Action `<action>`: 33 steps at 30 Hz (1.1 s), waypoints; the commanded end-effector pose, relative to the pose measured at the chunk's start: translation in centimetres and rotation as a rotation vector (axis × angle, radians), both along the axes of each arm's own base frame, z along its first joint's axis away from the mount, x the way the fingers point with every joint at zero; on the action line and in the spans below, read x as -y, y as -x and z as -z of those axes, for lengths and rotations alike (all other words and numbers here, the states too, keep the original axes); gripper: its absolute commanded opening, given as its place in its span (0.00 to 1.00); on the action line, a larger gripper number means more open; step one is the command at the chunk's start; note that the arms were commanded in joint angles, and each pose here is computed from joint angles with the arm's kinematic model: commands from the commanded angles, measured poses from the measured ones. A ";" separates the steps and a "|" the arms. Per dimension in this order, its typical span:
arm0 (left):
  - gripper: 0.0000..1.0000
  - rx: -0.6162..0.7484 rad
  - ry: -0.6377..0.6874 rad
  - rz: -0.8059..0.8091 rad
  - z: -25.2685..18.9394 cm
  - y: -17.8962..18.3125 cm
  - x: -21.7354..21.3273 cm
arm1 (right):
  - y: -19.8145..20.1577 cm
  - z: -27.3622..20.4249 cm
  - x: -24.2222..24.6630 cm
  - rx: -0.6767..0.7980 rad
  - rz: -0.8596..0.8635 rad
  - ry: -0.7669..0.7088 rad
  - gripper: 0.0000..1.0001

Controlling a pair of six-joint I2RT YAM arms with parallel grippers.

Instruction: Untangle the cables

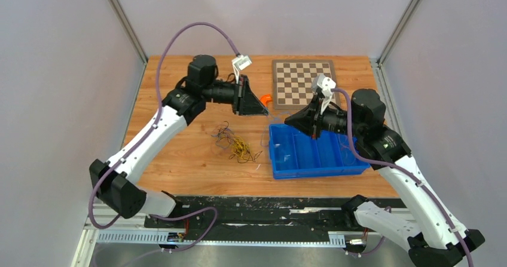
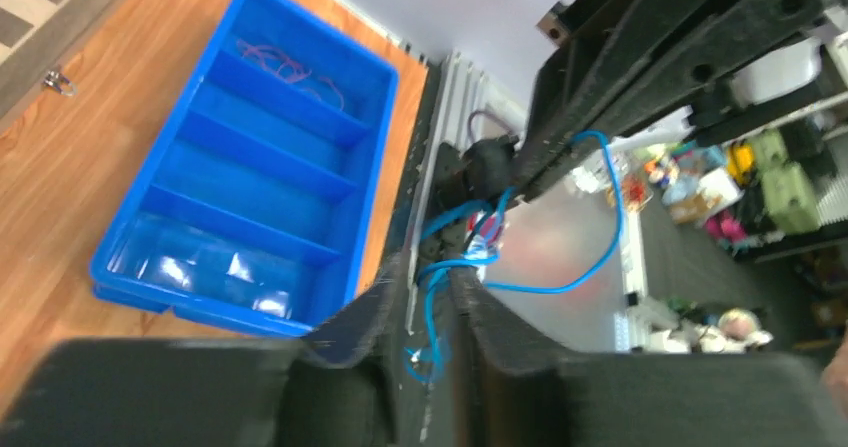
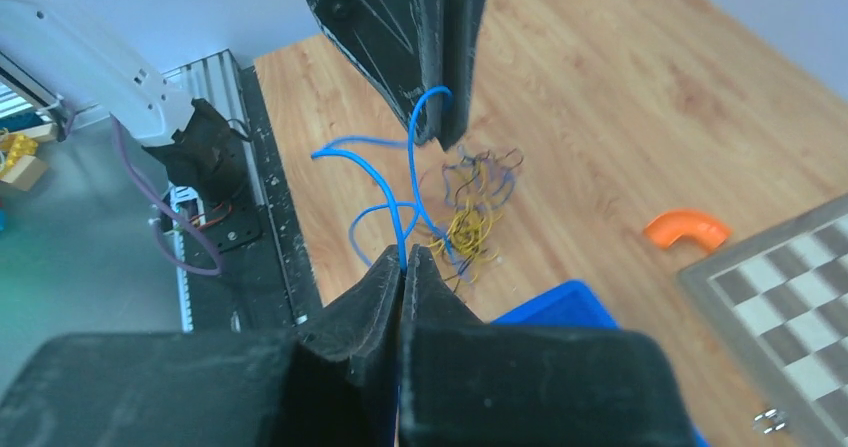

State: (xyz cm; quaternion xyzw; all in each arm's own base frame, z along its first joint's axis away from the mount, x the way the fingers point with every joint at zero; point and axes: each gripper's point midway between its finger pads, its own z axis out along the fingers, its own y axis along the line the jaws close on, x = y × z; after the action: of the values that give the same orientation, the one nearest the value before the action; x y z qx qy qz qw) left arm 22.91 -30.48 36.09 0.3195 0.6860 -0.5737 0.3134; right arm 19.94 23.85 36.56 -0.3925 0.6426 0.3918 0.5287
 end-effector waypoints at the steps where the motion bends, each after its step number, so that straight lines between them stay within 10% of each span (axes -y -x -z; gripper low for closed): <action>1: 0.37 -0.019 -0.129 0.053 5.5 0.0 2.8 | 1.0 1.6 0.4 -0.123 0.019 -0.038 0.00; 14: 0.97 0.024 -0.158 -0.077 6.0 -3.4 -1.6 | 2.1 7.2 3.9 -0.219 0.207 0.030 0.00; 33: 1.00 -0.031 -0.175 -0.118 9.0 -2.5 -4.8 | 0.0 10.8 5.3 -0.284 0.368 0.064 0.00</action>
State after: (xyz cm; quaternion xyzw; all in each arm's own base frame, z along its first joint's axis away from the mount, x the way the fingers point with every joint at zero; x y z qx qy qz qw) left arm 25.82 -25.62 24.59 0.2694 0.7863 -0.4876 0.2672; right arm 19.02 19.06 26.15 -0.2553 0.7765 0.3314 0.4713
